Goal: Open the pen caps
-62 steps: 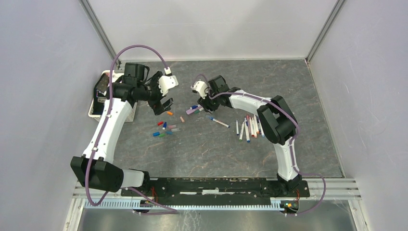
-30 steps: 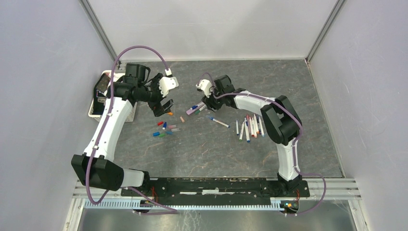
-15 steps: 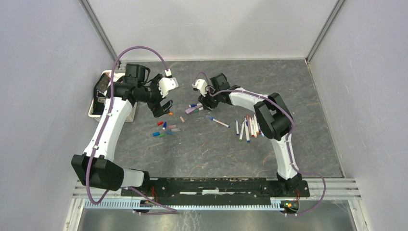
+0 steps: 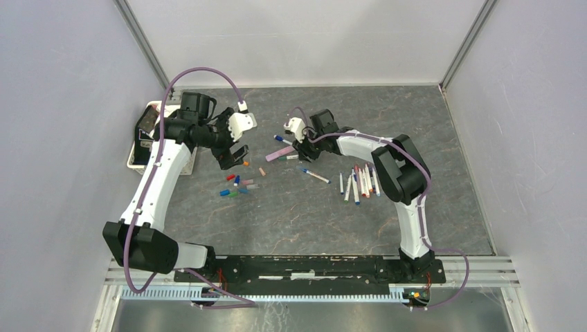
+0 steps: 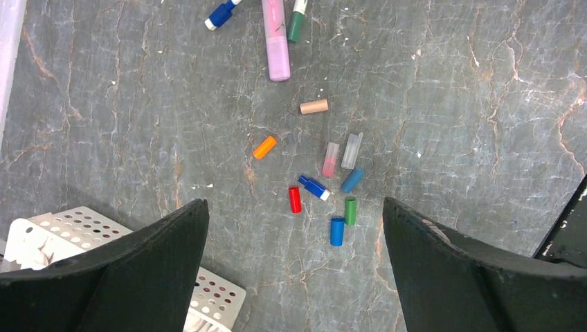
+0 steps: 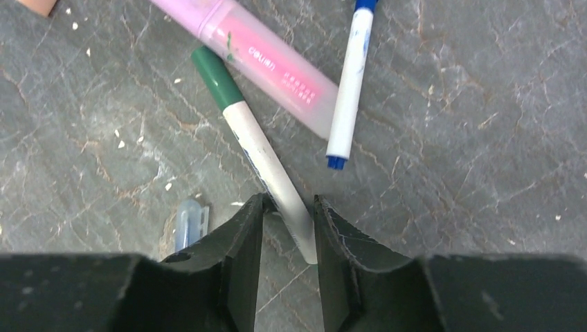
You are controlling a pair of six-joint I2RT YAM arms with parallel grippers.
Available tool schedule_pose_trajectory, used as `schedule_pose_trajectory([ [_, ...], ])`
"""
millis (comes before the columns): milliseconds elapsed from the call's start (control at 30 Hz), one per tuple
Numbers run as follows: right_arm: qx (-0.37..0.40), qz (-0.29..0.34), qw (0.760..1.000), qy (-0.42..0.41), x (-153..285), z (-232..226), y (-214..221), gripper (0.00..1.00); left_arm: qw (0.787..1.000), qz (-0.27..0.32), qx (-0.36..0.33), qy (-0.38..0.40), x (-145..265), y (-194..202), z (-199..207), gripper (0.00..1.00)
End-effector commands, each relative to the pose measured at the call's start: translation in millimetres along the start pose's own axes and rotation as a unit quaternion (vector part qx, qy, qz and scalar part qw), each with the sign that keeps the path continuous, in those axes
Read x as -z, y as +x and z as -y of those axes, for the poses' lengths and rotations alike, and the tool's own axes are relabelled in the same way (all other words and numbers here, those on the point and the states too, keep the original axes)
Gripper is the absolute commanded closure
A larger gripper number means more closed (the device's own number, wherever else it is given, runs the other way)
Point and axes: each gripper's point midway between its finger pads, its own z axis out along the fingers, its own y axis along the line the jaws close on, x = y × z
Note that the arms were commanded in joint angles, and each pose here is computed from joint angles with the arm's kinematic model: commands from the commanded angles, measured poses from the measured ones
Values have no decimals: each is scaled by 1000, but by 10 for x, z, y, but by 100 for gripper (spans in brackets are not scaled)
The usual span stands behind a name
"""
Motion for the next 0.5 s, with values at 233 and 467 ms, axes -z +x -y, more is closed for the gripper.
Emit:
schedule_pose_trajectory([
  [233,-16,-38,999,-5,232,-182,342,83,1000,0,-18,4,25,-6,-11,0],
  [467,-25,-50,998,-4,252,-173,350,100,1000,-1,-17,14,7,11,30,0],
])
